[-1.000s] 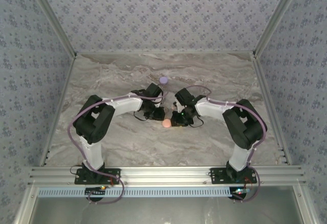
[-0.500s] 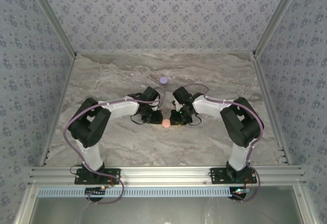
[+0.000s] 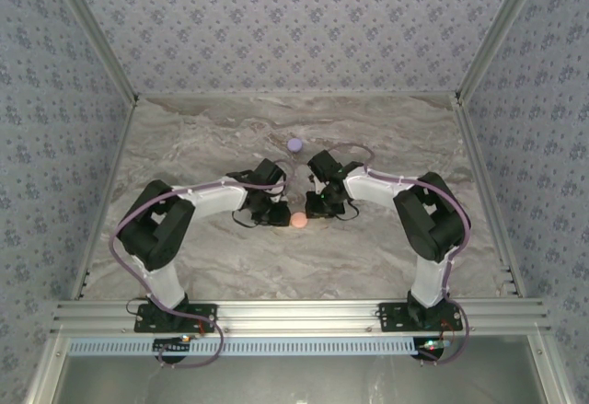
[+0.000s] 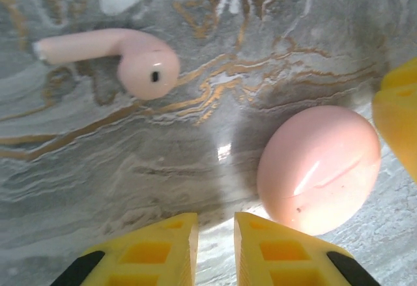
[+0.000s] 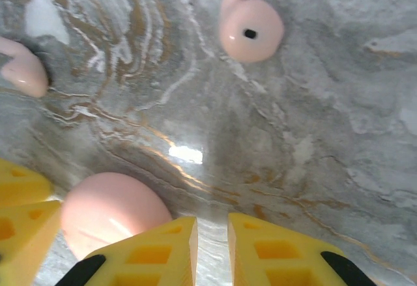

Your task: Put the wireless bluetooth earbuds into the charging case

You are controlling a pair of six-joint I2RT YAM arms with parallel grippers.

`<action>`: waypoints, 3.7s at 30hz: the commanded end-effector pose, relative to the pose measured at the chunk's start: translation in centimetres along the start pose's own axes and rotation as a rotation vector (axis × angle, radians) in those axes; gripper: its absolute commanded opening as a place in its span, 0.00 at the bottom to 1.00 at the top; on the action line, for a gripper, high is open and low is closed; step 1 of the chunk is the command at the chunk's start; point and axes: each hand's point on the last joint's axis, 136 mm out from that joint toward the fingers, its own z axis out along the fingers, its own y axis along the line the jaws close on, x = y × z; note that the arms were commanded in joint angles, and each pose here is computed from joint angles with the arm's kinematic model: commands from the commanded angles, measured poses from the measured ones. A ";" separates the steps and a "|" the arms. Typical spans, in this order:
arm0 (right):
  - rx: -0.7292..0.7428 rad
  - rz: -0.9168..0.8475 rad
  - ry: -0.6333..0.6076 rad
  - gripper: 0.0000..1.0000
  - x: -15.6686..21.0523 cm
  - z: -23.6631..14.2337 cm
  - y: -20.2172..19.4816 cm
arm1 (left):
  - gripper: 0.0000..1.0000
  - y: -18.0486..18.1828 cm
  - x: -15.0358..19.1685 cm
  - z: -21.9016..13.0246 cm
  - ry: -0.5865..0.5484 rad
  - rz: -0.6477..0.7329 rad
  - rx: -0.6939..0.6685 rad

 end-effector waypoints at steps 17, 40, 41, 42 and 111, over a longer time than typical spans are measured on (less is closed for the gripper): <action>-0.245 -0.031 -0.061 0.33 -1.0 -3.7 2.2 | 0.41 -0.6 -1.7 -4.9 -0.281 -0.214 0.301; -0.283 0.032 0.042 0.26 0.5 -0.1 1.8 | 0.44 -2.1 -0.2 -0.7 -0.152 -0.219 0.382; -0.286 0.035 0.045 0.26 0.6 0.0 1.9 | 0.44 -2.3 -0.2 -0.5 -0.149 -0.218 0.384; -0.287 0.035 0.047 0.26 0.6 0.1 1.8 | 0.44 -2.3 -0.2 -0.4 -0.145 -0.217 0.383; -0.592 -0.176 -0.416 0.42 -5.2 -18.6 3.3 | 0.23 -8.3 -10.3 -16.7 -0.514 0.101 0.667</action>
